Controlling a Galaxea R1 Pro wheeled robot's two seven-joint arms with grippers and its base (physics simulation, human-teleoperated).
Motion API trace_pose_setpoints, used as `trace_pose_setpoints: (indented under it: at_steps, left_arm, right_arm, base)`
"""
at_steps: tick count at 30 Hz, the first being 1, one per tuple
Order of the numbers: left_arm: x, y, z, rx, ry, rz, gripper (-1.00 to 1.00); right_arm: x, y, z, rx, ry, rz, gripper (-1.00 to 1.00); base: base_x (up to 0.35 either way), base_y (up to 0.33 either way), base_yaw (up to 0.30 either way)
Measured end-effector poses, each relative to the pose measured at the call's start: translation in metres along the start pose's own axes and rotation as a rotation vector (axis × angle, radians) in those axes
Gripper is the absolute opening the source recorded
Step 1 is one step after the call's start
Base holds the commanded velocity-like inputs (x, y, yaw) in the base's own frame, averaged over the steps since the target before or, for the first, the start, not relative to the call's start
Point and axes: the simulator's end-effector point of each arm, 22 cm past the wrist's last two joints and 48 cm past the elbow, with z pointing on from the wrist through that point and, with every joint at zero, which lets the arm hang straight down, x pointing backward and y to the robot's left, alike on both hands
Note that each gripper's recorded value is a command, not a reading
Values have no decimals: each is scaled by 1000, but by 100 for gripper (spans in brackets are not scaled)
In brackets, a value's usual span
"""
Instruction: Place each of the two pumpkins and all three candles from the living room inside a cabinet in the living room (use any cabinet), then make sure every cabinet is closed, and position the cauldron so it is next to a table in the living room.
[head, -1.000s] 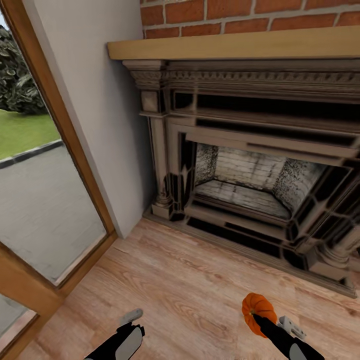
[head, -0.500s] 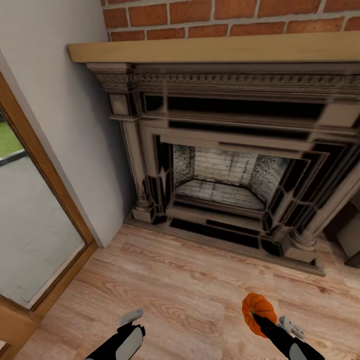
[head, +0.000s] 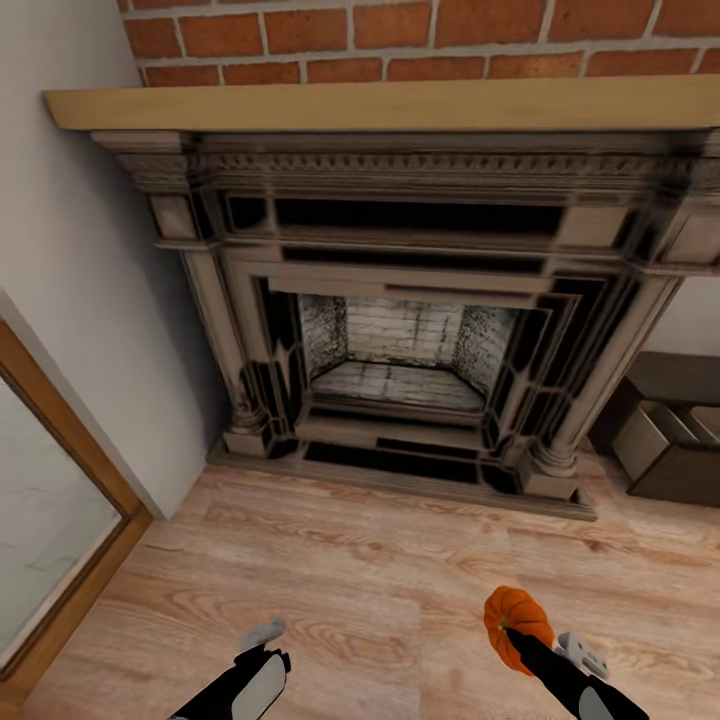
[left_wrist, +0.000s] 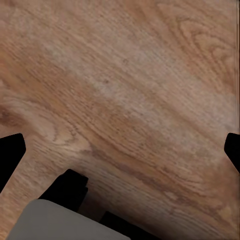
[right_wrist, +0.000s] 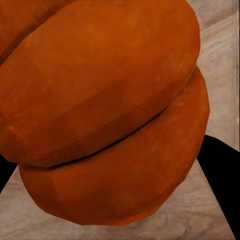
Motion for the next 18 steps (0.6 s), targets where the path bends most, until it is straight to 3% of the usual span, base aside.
trace_pose_setpoints:
  at_steps: [18]
  left_arm:
    - [-3, -1, -3, 3, -8, -2, 100]
  right_arm:
    - [0, -6, -2, 14, 0, 9, -100]
  base:
    - [0, 0, -283]
